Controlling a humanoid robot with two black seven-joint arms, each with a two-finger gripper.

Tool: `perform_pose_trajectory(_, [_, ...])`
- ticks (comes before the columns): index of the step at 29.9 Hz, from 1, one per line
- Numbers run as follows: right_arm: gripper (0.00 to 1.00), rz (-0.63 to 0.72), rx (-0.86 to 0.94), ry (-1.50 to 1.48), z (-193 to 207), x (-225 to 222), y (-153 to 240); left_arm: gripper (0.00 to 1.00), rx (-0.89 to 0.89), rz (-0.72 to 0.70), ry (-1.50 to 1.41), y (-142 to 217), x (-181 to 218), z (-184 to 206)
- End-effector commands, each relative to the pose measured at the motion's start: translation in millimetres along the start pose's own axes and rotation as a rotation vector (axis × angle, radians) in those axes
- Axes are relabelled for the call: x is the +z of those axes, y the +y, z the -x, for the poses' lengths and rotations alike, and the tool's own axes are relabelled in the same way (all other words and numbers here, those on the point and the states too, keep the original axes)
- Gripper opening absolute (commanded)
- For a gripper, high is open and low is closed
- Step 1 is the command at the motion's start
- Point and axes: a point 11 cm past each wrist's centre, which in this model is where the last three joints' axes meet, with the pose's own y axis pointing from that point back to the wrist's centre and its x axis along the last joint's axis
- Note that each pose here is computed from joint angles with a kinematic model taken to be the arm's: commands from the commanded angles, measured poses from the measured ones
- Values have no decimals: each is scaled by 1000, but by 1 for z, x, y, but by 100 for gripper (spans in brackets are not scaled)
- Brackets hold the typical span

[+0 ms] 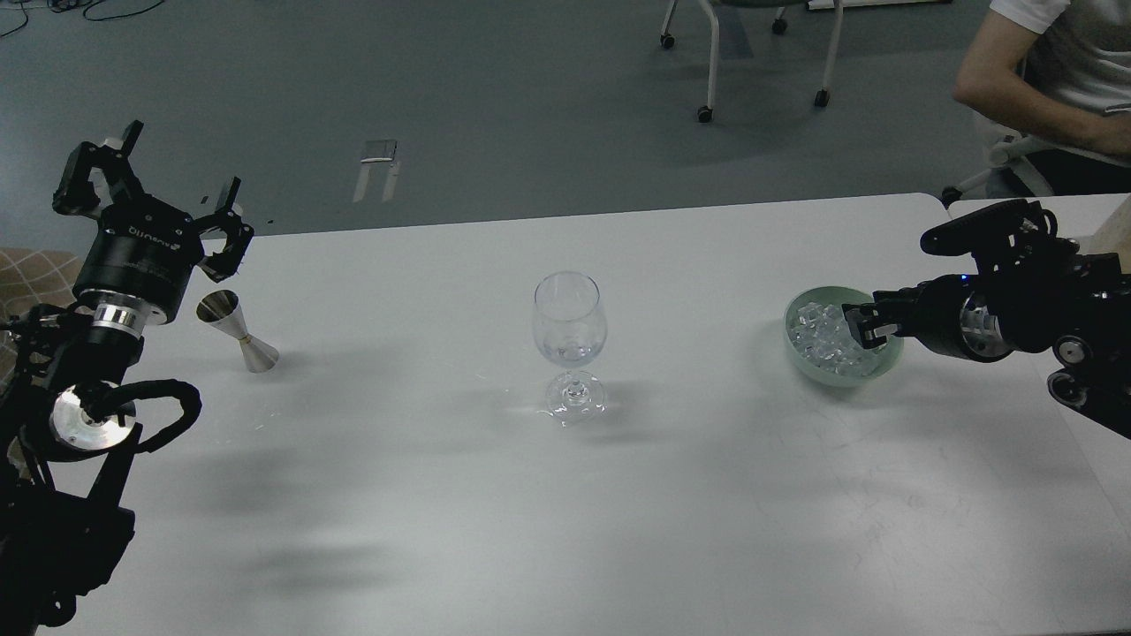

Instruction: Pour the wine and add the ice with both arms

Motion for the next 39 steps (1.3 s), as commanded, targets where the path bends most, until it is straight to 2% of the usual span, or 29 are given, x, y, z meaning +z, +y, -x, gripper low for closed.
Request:
perform_pose_trajectory(1, [48, 8, -8, -9, 2, 2, -4, 98, 0, 0, 3, 0, -1, 0])
perform_pose_trajectory(23, [48, -5, -48, -53, 16, -14, -37, 98, 2, -3, 7, 2, -3, -3])
perform_pose_trajectory(39, [48, 4, -53, -56, 17, -12, -39, 98, -2, -2, 7, 1, -2, -2])
